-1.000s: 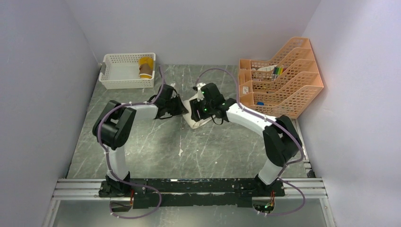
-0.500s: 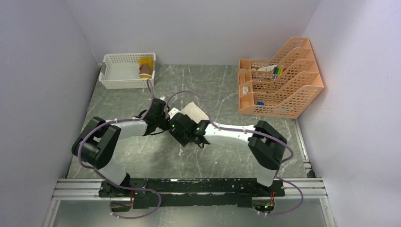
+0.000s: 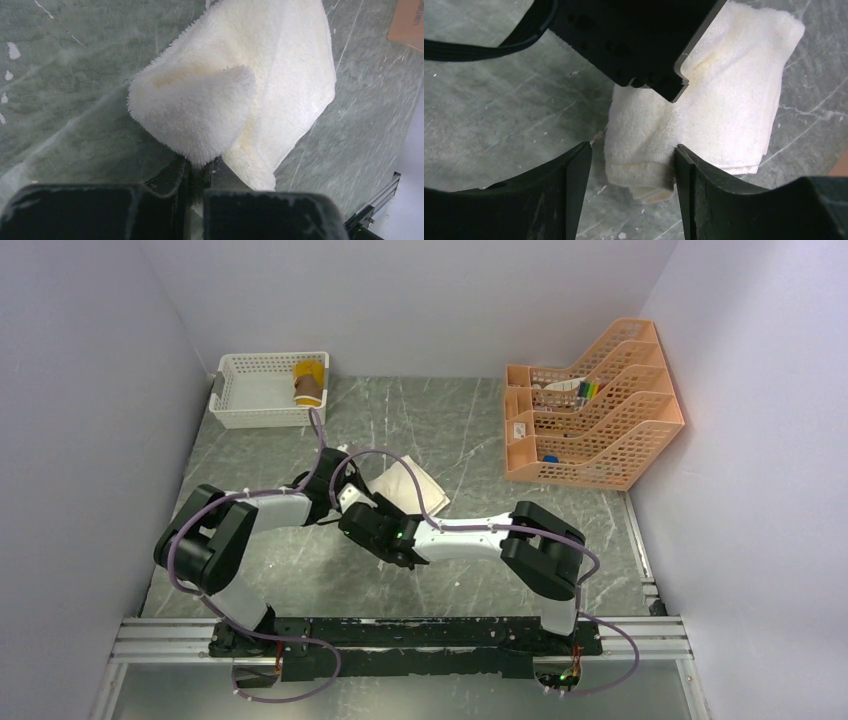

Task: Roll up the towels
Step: Roll the towel at the center of the board.

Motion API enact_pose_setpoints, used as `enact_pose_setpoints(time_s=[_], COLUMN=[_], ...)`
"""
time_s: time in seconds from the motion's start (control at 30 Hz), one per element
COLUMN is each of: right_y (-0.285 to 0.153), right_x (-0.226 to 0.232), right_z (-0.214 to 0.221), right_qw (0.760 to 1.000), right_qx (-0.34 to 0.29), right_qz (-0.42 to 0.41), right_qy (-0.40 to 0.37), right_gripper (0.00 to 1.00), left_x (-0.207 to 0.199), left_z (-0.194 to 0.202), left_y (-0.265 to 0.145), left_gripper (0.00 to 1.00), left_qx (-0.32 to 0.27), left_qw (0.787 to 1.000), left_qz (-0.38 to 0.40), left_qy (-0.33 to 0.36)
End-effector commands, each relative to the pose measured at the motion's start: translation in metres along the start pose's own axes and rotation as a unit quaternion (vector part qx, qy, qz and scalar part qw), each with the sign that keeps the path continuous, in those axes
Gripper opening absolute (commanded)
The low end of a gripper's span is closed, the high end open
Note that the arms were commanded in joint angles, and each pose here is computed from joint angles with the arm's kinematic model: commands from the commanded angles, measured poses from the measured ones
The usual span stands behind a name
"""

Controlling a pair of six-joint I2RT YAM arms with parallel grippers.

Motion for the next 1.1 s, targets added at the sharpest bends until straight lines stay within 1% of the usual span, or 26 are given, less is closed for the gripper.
enact_pose_setpoints(time_s=[0.0,0.13,0.33,0.47,0.57,0.6,0.67,0.73,0.77,0.83,0.87,0.9,0.93,1.0,1.03,1.07], right_y=[0.012,0.018,0.023,0.023,0.022,0.023,0.025,0.027,0.026,0.025,0.023,0.021,0.019,0.017,0.014,0.012], right_x=[0.008,0.010,0.008,0.005,0.006,0.007,0.011,0.015,0.018,0.014,0.011,0.007,0.001,-0.011,-0.016,-0.022], right_z=[-0.003,0.011,0.031,0.039,0.039,0.038,0.041,0.040,0.046,0.044,0.043,0.040,0.037,0.033,0.030,0.028], right_qw=[0.999,0.999,0.998,0.997,0.998,0.998,0.998,0.999,1.000,0.999,0.998,0.995,0.992,0.985,0.980,0.974], right_qx=[-0.008,0.003,0.011,0.004,-0.010,-0.012,-0.009,-0.011,-0.008,-0.017,-0.023,-0.031,-0.038,-0.049,-0.056,-0.065], right_qz=[0.015,0.028,0.054,0.071,0.066,0.063,0.055,0.032,0.015,-0.017,-0.036,-0.053,-0.070,-0.104,-0.124,-0.143], right_qy=[-0.031,-0.040,-0.043,-0.029,-0.014,-0.012,-0.013,-0.005,0.000,0.034,0.053,0.074,0.093,0.131,0.147,0.164], right_gripper=[0.61,0.60,0.53,0.50,0.39,0.34,0.17,0.00,0.00,0.00,0.00,0.00,0.00,0.00,0.00,0.00], left_x=[0.023,0.022,0.023,0.027,0.028,0.028,0.027,0.024,0.023,0.020,0.018,0.017,0.018,0.016,0.013,0.012], left_z=[0.030,0.031,0.029,0.030,0.031,0.031,0.029,0.027,0.024,0.018,0.012,0.006,-0.001,-0.016,-0.024,-0.029], left_y=[0.006,0.007,0.003,0.000,-0.001,-0.002,-0.003,-0.005,-0.007,-0.013,-0.018,-0.024,-0.030,-0.046,-0.055,-0.063], left_gripper=[0.07,0.07,0.07,0.09,0.10,0.12,0.16,0.24,0.30,0.47,0.56,0.68,0.75,0.82,0.95,0.99], left_qx=[0.068,0.084,0.092,0.100,0.104,0.105,0.105,0.102,0.099,0.087,0.077,0.065,0.049,0.013,-0.009,-0.024], left_qw=[0.997,0.996,0.995,0.994,0.993,0.993,0.992,0.993,0.993,0.995,0.996,0.997,0.998,1.000,1.000,1.000], left_qz=[-0.048,-0.016,-0.003,0.017,0.025,0.028,0.032,0.034,0.034,0.033,0.033,0.028,0.020,0.008,0.006,0.002], left_qy=[-0.006,-0.022,-0.031,-0.047,-0.053,-0.054,-0.054,-0.052,-0.050,-0.044,-0.040,-0.037,-0.034,-0.027,-0.022,-0.019])
Point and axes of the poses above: each gripper's point midway between its finger pads, its own y axis out along the fingers, its own x axis along the line the jaws close on, z = x × y, the point moved 5 cm from there along -y, back along the fingers, and after that the axes turned 4 degrees about -y, right-handed, at the moved point
